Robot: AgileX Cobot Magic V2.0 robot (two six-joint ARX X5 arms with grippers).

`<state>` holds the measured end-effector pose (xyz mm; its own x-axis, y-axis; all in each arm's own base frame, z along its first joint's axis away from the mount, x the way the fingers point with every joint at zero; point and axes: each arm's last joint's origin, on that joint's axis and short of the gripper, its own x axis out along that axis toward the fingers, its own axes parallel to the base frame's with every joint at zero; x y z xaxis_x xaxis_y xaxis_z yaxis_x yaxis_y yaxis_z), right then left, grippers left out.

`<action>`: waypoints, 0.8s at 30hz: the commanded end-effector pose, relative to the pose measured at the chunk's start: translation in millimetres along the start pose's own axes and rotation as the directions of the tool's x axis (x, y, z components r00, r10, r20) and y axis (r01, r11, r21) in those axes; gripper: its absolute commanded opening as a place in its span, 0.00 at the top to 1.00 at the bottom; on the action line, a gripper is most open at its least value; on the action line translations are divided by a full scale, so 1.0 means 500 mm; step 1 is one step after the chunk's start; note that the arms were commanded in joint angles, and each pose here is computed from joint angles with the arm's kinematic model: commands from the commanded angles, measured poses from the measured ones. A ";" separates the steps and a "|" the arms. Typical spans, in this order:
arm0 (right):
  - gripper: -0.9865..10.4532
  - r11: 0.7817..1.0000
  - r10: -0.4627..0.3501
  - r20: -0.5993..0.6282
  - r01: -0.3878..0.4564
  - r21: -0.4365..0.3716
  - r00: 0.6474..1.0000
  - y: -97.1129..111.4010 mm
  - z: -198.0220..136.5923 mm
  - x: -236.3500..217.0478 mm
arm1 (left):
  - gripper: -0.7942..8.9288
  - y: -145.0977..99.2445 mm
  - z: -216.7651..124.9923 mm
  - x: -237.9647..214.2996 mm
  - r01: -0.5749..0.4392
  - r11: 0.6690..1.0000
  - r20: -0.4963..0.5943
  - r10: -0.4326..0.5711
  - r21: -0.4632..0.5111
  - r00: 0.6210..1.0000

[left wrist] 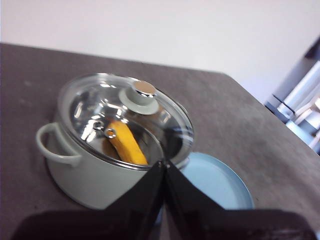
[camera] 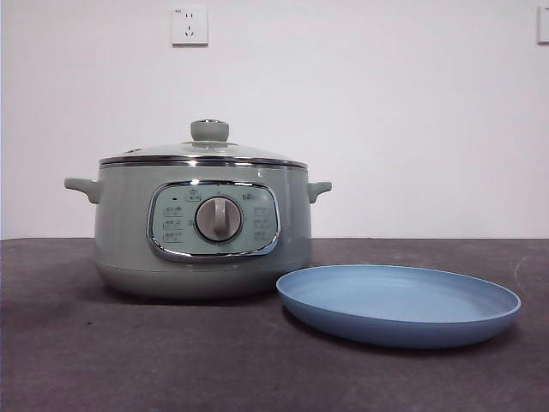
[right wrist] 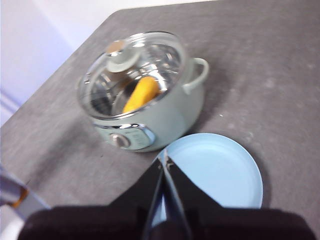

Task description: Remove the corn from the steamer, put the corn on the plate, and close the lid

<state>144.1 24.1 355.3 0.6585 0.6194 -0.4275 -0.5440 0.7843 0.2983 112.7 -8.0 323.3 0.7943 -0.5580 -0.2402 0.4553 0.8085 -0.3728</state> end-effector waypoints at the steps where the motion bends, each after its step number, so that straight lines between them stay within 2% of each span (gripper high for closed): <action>1: 0.92 0.997 0.028 -0.021 -0.030 -0.067 0.999 0.014 0.035 -0.005 | 0.92 -0.006 0.024 0.001 0.034 0.998 -0.031 -0.032 0.048 0.999; 7: 0.92 0.993 0.077 -0.097 -0.085 -0.080 0.992 0.033 0.077 0.000 | 0.92 -0.018 0.077 0.001 0.050 0.996 -0.108 -0.042 0.076 0.993; 16: 0.91 0.985 0.130 -0.193 -0.149 -0.086 0.973 0.046 0.069 0.026 | 0.92 -0.024 0.112 0.004 0.052 0.997 -0.163 -0.041 0.063 0.986; 18: 0.90 0.985 0.132 -0.194 -0.151 -0.087 0.972 0.047 0.069 0.026 | 0.89 -0.024 0.111 0.004 0.052 0.997 -0.169 -0.042 0.056 0.985; 19: 0.90 0.985 0.132 -0.194 -0.152 -0.087 0.972 0.047 0.068 0.026 | 0.83 -0.024 0.110 0.004 0.052 0.997 -0.172 -0.042 0.053 0.984; 20: 0.88 0.985 0.132 -0.194 -0.152 -0.087 0.972 0.047 0.068 0.026 | 0.71 -0.023 0.109 0.004 0.051 0.997 -0.176 -0.042 0.049 0.984; 22: 0.75 0.985 0.132 -0.195 -0.151 -0.086 0.972 0.047 0.068 0.026 | 0.43 -0.023 0.108 0.004 0.050 0.998 -0.181 -0.041 0.043 0.983; 23: 0.66 0.985 0.133 -0.195 -0.151 -0.085 0.972 0.047 0.068 0.026 | 0.33 -0.023 0.108 0.004 0.050 0.998 -0.181 -0.041 0.042 0.983; 24: 0.58 0.985 0.132 -0.196 -0.151 -0.085 0.972 0.047 0.068 0.026 | 0.31 -0.023 0.108 0.004 0.051 0.998 -0.182 -0.042 0.042 0.982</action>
<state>157.7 51.6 385.2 0.4638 0.6988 -0.5447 -0.6743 0.6771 0.2945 131.4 -7.7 374.9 0.6932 -0.6070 -0.3886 0.4947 0.7929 -0.3559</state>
